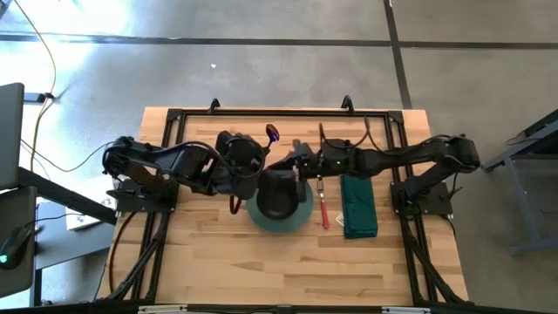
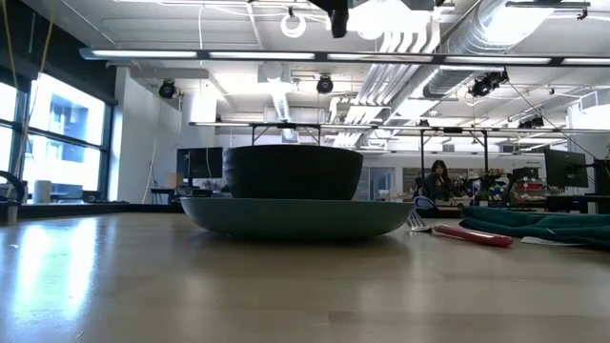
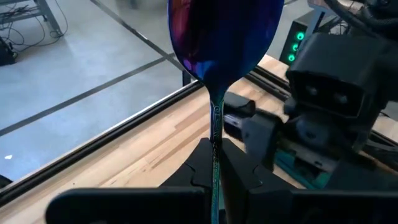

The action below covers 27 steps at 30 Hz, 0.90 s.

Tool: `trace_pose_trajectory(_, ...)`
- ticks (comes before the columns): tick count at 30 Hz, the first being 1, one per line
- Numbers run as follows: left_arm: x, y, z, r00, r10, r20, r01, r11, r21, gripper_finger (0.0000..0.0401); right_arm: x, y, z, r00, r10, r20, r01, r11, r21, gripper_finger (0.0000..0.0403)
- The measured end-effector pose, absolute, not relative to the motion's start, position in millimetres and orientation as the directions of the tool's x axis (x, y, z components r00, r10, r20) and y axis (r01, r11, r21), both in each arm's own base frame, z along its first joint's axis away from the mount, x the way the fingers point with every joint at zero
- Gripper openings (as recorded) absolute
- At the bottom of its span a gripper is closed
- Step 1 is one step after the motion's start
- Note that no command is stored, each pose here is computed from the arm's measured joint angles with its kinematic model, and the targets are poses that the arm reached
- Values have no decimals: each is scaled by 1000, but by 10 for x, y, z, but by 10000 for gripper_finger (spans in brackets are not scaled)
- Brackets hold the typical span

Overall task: Set table place
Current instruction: Put the blue spoon into the black bowl on the table

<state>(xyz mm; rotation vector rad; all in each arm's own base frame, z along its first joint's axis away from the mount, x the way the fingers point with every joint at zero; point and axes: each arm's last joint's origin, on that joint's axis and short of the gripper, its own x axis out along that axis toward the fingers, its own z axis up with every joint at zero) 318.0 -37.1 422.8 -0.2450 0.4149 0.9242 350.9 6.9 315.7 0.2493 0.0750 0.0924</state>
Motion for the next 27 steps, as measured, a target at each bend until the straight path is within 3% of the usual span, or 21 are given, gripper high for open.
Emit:
trace_pose_trajectory(13, 3187, -376, 4230, 538, 714, -447, -809, 586, -37, 0, 3828, 57, 3287, 967, 53, -250, -24, 993, 117, 152)
trace_pose_trajectory(24, 3191, -377, 4233, 542, 712, -446, -805, 593, -31, 0, 3833, 20, 3451, 974, -10, -226, 26, 997, 71, 150)
trace_pose_trajectory(27, 3192, -377, 4233, 542, 711, -447, -804, 594, -31, 0, 3831, 18, 3440, 971, -13, -237, 35, 995, 89, 128)
